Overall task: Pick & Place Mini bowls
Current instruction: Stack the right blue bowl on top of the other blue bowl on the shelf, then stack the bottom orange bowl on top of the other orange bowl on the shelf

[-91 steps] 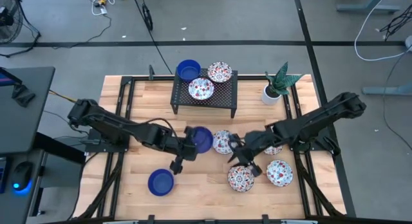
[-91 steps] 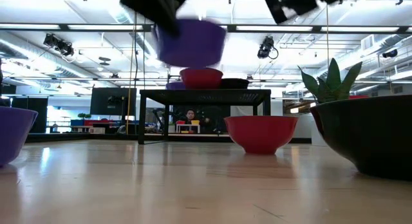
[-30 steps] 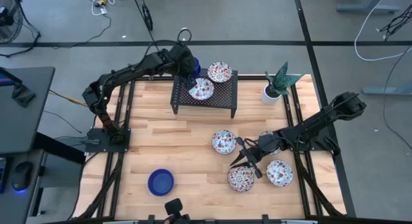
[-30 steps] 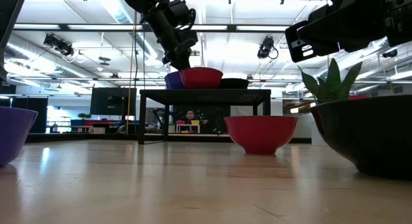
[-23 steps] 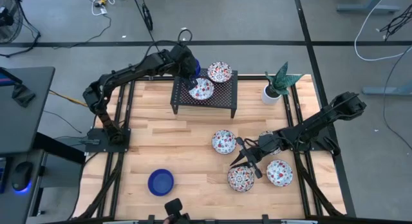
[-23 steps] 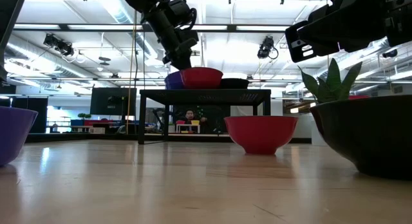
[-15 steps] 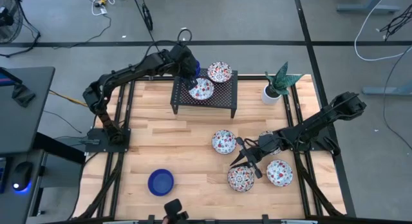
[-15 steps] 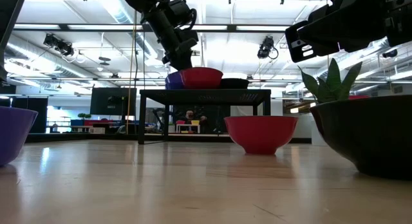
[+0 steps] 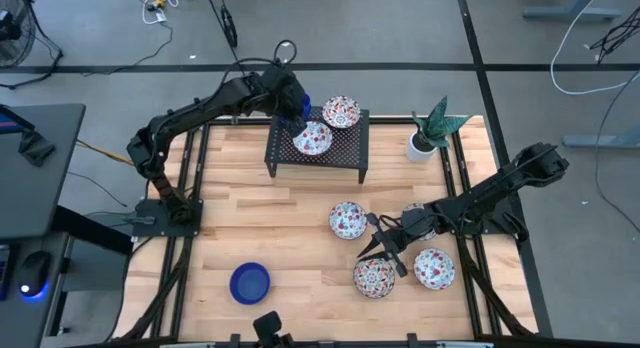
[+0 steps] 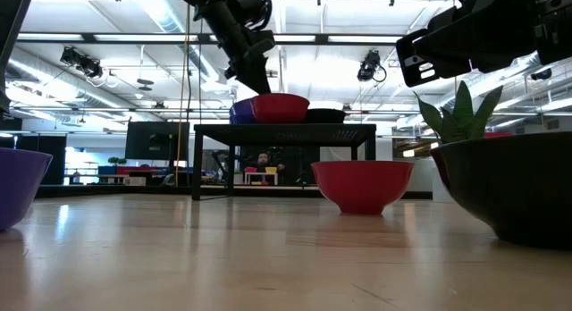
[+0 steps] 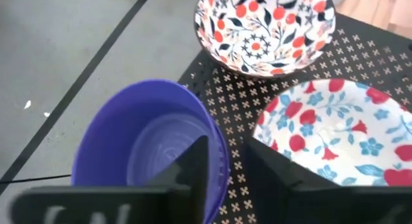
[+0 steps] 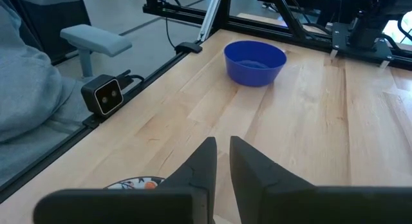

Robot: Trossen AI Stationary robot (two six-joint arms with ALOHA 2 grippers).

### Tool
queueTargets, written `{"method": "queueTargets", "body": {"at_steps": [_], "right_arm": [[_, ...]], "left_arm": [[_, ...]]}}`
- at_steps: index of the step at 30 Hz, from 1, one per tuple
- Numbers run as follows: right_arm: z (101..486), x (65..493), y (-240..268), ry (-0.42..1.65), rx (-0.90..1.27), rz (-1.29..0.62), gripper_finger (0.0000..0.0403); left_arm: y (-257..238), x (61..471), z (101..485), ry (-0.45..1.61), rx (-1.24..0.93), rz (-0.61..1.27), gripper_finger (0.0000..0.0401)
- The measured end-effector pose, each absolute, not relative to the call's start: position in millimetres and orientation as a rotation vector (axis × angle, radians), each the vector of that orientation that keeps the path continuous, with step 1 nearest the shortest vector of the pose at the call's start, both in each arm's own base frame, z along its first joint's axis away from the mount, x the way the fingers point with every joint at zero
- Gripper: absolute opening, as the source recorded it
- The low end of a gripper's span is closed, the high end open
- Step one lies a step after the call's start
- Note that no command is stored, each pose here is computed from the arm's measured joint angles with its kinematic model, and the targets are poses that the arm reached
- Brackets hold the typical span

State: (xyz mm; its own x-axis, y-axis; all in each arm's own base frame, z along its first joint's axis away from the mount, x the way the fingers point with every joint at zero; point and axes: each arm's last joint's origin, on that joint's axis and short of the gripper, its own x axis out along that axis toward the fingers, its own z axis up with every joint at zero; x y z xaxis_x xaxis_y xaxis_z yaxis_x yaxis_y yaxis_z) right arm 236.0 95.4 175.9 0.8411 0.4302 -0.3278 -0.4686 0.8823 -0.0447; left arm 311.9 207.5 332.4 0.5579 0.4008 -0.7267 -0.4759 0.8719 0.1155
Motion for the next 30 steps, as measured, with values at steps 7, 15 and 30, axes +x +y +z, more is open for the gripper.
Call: {"method": "queueTargets", "body": {"at_steps": [7, 15, 30], "right_arm": [[176, 236, 95, 0.317, -0.125, 0.476, 0.0046], [176, 236, 96, 0.317, -0.125, 0.476, 0.0046], [170, 234, 95, 0.396, -0.088, 0.468, 0.0046]], "left_arm": [[210, 316, 324, 0.861, -0.104, 0.508, 0.0007], [205, 316, 328, 0.851, -0.089, 0.501, 0.0014], [115, 303, 360, 0.960, 0.024, 0.289, 0.0004]]}}
